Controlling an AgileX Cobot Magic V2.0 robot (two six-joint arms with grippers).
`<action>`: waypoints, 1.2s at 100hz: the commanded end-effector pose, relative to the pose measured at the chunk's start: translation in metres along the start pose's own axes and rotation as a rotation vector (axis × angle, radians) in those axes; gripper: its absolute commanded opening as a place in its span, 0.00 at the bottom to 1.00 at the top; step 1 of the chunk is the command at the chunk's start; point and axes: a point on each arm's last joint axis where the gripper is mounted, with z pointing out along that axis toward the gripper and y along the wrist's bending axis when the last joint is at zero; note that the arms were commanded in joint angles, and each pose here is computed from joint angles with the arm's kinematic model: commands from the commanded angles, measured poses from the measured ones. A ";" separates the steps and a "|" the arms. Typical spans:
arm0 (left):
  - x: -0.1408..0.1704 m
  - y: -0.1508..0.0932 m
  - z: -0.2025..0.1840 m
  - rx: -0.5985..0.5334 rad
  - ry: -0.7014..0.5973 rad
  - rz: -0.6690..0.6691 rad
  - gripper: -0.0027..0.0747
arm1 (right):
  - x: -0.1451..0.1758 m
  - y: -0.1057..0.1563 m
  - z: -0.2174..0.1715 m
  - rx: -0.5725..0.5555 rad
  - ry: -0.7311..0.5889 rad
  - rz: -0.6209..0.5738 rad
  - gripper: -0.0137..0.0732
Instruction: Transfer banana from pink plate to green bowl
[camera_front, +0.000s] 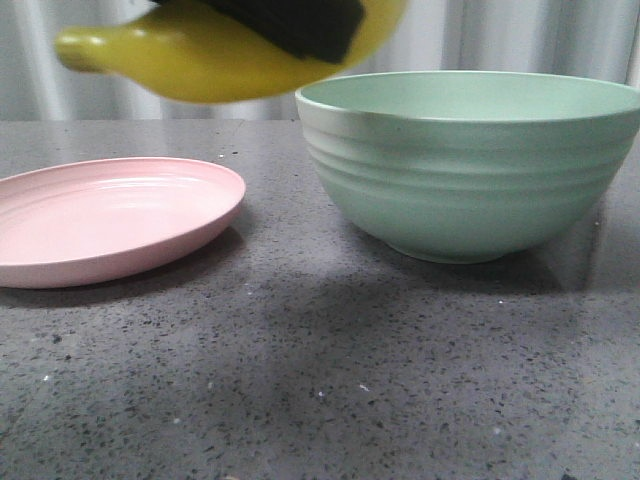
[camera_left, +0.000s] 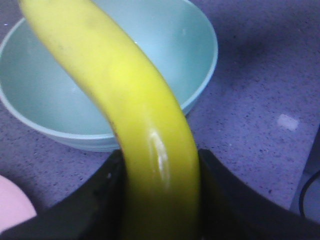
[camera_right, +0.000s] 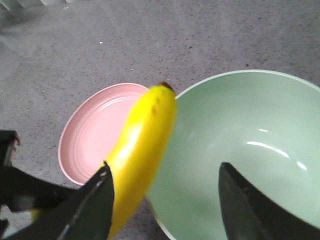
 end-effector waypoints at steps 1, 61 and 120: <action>-0.022 -0.009 -0.011 0.035 -0.150 0.014 0.01 | -0.019 0.009 0.011 -0.048 -0.084 0.026 0.60; -0.023 -0.011 -0.011 0.044 -0.167 0.018 0.01 | -0.016 0.008 0.072 -0.066 0.050 0.144 0.60; -0.030 -0.008 -0.024 0.019 -0.245 0.074 0.56 | -0.025 0.009 0.067 -0.047 0.023 0.039 0.08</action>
